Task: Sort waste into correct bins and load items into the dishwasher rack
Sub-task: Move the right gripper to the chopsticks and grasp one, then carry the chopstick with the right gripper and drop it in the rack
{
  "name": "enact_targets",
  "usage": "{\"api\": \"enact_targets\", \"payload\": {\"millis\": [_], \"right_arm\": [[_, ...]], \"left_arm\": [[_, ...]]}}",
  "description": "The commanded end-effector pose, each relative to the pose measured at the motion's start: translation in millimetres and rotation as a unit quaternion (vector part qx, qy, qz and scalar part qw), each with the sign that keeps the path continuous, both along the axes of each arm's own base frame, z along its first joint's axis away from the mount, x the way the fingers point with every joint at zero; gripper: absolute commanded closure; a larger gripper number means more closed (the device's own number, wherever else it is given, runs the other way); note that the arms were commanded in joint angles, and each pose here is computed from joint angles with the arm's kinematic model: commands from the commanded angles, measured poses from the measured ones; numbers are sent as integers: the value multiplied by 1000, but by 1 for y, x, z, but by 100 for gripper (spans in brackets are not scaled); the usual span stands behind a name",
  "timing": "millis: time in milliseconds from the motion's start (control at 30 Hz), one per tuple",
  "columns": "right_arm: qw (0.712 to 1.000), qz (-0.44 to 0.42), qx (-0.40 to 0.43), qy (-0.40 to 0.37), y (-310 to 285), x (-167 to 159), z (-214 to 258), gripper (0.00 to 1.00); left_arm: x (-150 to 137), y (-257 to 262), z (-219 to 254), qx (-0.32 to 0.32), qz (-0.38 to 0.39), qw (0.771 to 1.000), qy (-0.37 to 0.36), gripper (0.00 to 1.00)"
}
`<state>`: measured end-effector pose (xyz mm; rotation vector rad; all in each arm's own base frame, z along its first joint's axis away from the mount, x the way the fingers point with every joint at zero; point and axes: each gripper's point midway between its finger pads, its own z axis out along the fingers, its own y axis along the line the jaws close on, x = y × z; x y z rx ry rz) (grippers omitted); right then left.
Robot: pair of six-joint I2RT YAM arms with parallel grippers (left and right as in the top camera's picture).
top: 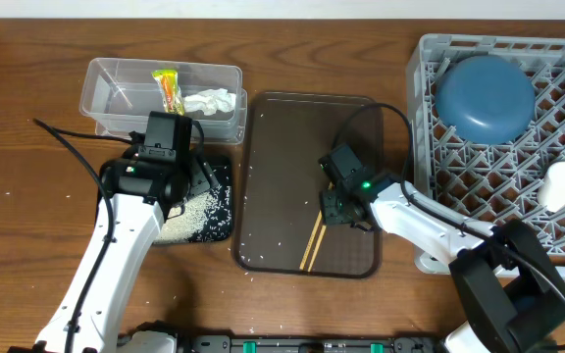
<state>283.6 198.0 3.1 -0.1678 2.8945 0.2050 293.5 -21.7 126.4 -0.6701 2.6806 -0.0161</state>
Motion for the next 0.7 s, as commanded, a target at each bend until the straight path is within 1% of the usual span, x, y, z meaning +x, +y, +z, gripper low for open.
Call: {"api": "enact_targets", "payload": {"millis": [0,100,133,200,300,333,400,433,567,667], "right_arm": [[1000,-10,-20,7,-5,-4,-10,45],[999,-16,-43,-2,-14,-2,-10,46],[998,-19,-54,-4,-18,-2,-10,50],[998,-23,-64,-4,-22,-2,-10,59],[998,-24,-65,-2,-23,-3,-10,69],[998,-24,-66,-1,-23,-4,-11,75],[997,-31,-67,3,-24,-5,-11,83],[997,-39,-67,6,-25,-6,-11,85],[997,-48,-64,2,-25,-4,-11,88],[997,-56,-54,-10,-25,5,-9,99]], "left_arm": [[1,2,1,0,6,1000,0,15],[1,2,1,0,6,1000,0,15],[1,2,1,0,6,1000,0,15],[1,2,1,0,6,1000,0,15],[1,2,1,0,6,1000,0,15],[1,2,1,0,6,1000,0,15],[1,2,1,0,6,1000,0,16],[1,2,1,0,6,1000,0,16],[1,2,1,0,6,1000,0,15],[1,2,1,0,6,1000,0,15]]}}
